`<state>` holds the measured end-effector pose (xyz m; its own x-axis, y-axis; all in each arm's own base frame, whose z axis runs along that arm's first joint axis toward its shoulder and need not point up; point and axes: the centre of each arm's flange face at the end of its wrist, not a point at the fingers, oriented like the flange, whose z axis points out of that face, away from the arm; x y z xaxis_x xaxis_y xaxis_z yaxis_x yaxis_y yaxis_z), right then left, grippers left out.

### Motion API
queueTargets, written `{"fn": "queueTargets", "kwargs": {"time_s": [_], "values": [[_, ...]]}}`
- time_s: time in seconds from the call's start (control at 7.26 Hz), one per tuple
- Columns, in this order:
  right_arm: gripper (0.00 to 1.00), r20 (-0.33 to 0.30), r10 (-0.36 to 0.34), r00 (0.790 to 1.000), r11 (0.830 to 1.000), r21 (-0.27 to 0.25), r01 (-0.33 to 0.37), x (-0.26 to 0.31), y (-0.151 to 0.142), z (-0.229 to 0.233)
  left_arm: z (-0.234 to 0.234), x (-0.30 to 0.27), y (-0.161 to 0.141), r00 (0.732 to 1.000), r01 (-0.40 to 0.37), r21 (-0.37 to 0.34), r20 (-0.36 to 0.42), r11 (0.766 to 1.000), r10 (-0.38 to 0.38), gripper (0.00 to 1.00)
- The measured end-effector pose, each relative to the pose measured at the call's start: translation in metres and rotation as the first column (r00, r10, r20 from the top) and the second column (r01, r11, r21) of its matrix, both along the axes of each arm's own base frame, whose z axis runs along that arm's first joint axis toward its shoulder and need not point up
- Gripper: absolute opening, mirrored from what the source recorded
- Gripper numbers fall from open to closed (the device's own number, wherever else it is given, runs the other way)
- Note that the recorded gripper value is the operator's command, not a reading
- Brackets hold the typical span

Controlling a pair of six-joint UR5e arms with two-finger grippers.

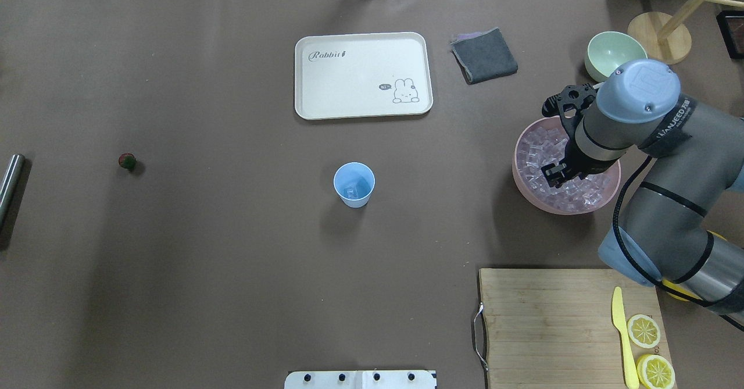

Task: Mash ice and strawberries in cup
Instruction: 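Grasp another ice cube with the right gripper and lift it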

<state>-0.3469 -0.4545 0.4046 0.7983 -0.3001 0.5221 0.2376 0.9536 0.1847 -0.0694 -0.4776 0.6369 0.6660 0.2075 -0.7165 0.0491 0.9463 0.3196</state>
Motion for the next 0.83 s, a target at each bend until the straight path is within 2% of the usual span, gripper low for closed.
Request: {"fn": "queueTargets", "kwargs": {"time_s": [0.14,0.41,0.83], "values": [[0.38,-0.007,-0.002,1.000,1.000,-0.004,0.002,-0.0012,0.0022,0.0040,0.0006,0.0000,0.0001,1.000,0.000,-0.001,0.001,1.000,0.000,0.98],[0.29,-0.018,-0.005,1.000,1.000,-0.002,0.005,0.0003,0.0037,0.0094,0.0027,-0.0002,0.0040,1.000,0.000,-0.005,-0.002,1.000,0.000,0.98],[0.24,-0.015,-0.010,1.000,1.000,0.006,0.010,-0.0032,0.0042,0.0055,0.0067,-0.0001,0.0095,1.000,-0.001,-0.011,-0.003,1.000,0.001,0.98]]}}
